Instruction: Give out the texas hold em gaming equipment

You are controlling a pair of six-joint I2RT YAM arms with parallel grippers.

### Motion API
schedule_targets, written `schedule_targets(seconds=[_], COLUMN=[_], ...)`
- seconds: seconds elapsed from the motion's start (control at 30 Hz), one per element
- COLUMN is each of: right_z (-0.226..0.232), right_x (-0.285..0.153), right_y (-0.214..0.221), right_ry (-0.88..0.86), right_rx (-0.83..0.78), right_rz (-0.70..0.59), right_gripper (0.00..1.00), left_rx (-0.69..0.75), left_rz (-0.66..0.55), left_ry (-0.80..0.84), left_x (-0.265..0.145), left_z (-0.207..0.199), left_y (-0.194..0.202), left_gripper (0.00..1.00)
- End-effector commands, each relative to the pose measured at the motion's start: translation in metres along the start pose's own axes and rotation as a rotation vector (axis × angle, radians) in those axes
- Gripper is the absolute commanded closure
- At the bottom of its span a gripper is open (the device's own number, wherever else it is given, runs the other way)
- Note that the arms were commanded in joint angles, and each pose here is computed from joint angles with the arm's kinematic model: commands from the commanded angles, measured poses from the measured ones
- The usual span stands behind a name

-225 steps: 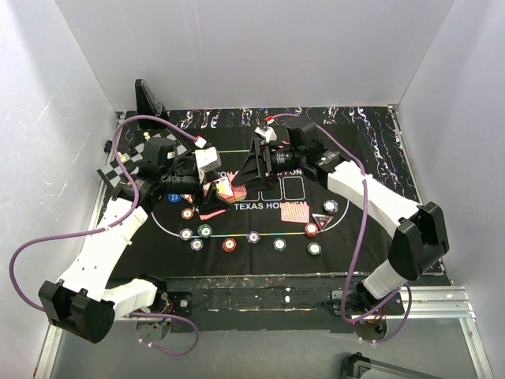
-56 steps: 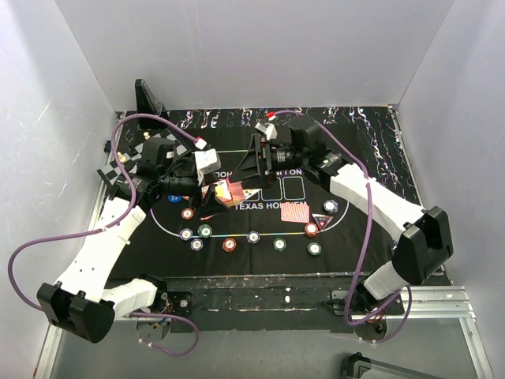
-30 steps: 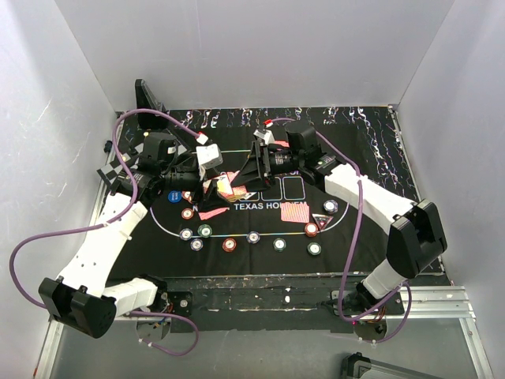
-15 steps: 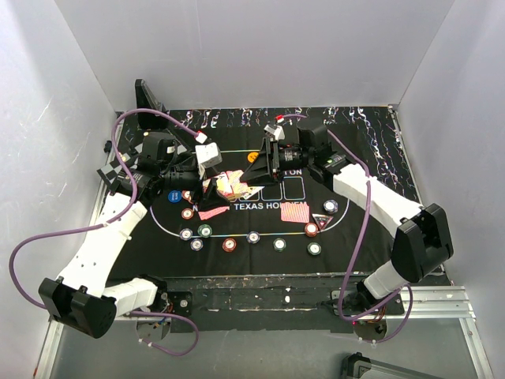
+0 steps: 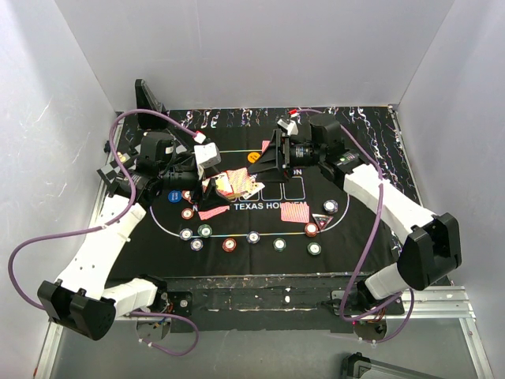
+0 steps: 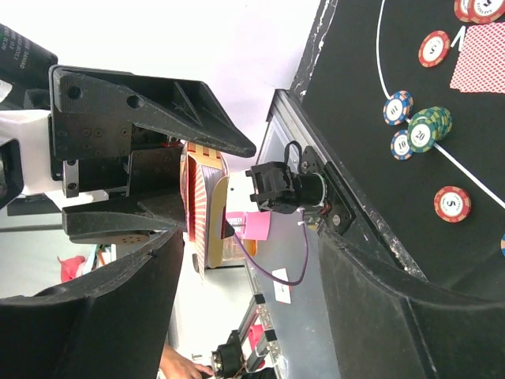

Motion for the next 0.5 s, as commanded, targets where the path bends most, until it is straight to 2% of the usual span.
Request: schedule_targets(seconds=[0.0,0.2,0.47], right_z=[0.027,0.034,0.032], right_x=[-0.007,0.017,0.043], right_y=[-0.004,0.003,0.010], right_ry=[-0.026,-0.041,-0.068], right_rx=[-0.087,-0.098,-0.076], right_rz=[-0.032,0.029,0.086], right_gripper=[0.22,0.18,0.19], left_rx=[0.049,0.045,0.042], left_rz=[-0.054,-0.053,-0.049], left_ry=[0.019,0.021,0.017], left_x=[-0.007,-0.006,-0.006], left_z=[-0.010,-0.009,-0.008], left_y=[-0.012,-0.012,-0.012], left_gripper=[1.00,1.00,1.00])
Point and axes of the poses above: each gripper's point midway between its finger pads, its own x axis out along the fingers, its own z axis along the line the jaws close on, y = z × x, the point moved 4 cm from there along -x, back along the fingers, and after that the axes turned 5 degrees about -x, right-handed, at the moved point
